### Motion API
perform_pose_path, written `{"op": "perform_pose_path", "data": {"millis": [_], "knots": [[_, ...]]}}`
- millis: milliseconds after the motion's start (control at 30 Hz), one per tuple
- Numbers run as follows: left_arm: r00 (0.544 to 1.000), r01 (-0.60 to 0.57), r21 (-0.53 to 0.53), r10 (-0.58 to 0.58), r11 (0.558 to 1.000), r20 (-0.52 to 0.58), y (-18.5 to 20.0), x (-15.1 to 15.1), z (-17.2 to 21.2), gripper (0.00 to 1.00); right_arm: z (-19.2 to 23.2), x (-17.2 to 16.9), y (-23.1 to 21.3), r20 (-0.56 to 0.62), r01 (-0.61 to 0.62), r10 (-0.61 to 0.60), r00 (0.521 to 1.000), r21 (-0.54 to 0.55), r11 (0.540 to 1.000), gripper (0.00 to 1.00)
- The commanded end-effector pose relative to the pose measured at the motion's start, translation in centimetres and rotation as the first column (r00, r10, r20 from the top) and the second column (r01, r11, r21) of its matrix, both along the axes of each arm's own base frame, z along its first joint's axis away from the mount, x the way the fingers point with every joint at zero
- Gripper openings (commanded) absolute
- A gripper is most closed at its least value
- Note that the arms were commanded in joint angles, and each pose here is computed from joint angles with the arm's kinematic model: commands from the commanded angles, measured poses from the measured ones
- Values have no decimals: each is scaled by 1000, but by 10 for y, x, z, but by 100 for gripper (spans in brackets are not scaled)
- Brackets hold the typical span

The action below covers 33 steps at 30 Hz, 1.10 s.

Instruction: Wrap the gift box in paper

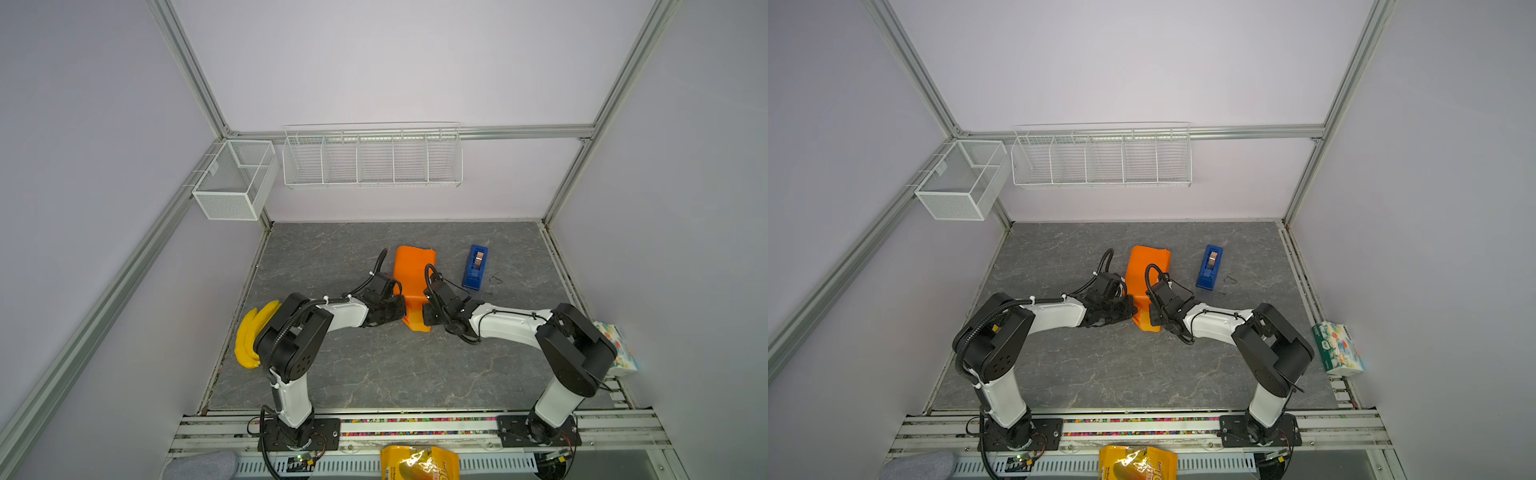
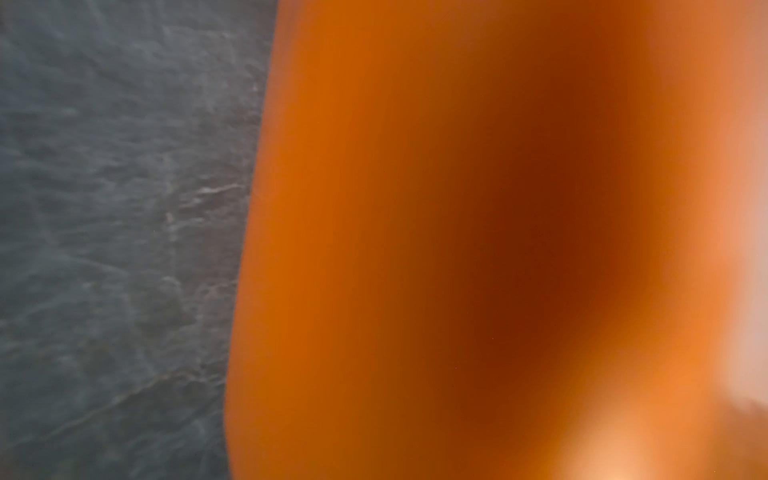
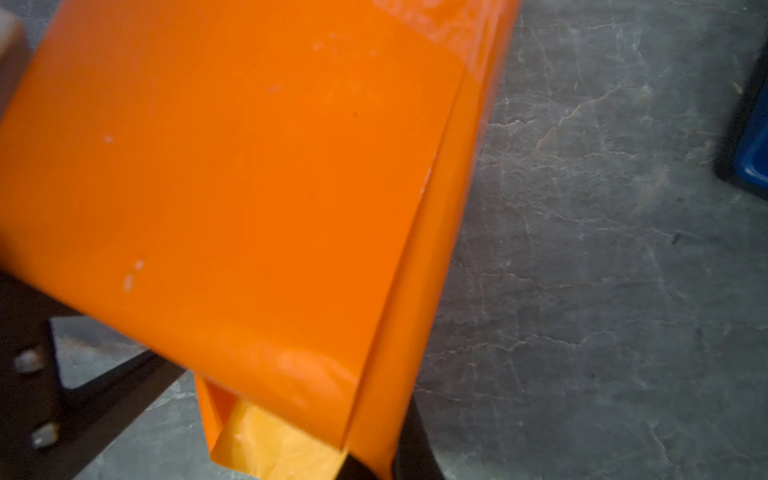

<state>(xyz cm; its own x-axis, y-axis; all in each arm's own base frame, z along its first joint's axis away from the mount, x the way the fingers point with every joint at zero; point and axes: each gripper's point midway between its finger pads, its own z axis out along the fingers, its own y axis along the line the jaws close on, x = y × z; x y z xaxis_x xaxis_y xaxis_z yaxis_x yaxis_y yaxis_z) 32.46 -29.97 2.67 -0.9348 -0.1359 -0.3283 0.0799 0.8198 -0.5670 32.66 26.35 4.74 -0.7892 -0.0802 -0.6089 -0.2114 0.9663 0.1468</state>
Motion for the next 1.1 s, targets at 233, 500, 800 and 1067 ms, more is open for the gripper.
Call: {"op": "perform_pose_path", "data": {"millis": [233, 500, 800, 1067], "knots": [[999, -9, 40, 7, 999, 47, 5, -4, 15, 6, 1, -3, -4, -6, 0, 0, 1000, 3, 1000, 6], [999, -13, 115, 10, 993, 32, 12, -9, 13, 5, 1, -3, -4, -6, 1, -1, 1000, 2, 1000, 6], [1000, 18, 114, -16, 993, -16, 3, -12, -2, 2, 2, -3, -4, -5, 0, 0, 1000, 3, 1000, 6], [1000, 26, 60, -27, 998, 12, -8, -6, 3, 2, 7, -4, -2, -1, -9, 9, 1000, 18, 1000, 10]]}}
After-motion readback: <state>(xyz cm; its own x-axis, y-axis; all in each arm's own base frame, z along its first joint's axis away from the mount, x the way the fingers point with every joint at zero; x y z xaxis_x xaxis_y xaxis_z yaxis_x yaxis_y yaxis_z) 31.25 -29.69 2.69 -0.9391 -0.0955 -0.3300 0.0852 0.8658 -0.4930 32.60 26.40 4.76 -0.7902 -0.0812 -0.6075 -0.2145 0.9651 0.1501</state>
